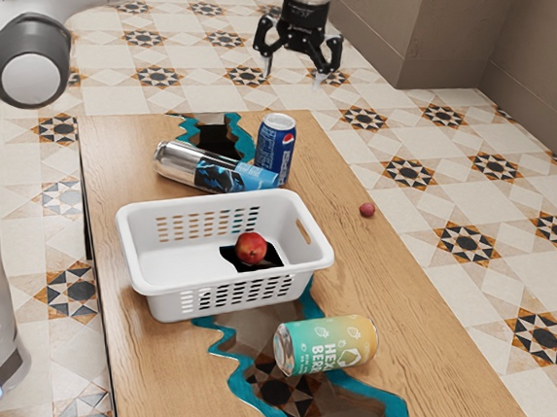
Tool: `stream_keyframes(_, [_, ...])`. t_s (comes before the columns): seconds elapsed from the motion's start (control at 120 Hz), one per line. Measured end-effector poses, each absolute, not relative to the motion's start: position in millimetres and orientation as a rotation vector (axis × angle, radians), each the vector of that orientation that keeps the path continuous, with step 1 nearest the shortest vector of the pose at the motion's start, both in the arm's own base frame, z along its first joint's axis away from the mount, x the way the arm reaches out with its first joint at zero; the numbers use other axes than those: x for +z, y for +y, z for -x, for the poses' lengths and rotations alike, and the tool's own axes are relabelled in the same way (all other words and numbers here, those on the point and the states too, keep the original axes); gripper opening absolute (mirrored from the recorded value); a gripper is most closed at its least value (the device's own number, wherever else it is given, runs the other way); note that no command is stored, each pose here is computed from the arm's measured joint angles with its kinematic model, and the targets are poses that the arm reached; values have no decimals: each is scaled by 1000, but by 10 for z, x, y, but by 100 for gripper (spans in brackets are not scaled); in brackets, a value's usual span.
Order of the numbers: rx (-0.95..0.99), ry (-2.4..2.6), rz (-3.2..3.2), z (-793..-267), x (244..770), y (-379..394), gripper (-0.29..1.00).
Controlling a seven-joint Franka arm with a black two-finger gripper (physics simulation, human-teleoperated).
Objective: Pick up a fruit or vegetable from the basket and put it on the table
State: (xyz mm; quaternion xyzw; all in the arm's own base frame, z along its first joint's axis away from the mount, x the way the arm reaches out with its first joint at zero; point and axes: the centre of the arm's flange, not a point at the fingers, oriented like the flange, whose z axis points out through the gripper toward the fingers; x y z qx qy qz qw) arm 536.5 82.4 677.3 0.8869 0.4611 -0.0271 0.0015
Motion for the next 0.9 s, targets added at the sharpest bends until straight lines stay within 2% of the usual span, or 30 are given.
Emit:
stream_keyframes(0.083, [-132, 1541, -2730, -5061, 6482, 778, 70])
stream_keyframes(0.183, [-76, 1517, -2728, -4626, 6314, 260, 70])
stream_keyframes(0.267, [-35, 1556, -2680, -4461, 6200, 134, 70])
stream_keyframes(0.542, [84, 1746, -2512, -4158, 5936, -188, 70])
stream_keyframes(0.717, [104, 1906, -2373, -4222, 5809, -224, 70])
stream_keyframes(0.9, [91, 2018, -2302, -4217, 5458, -378, 70])
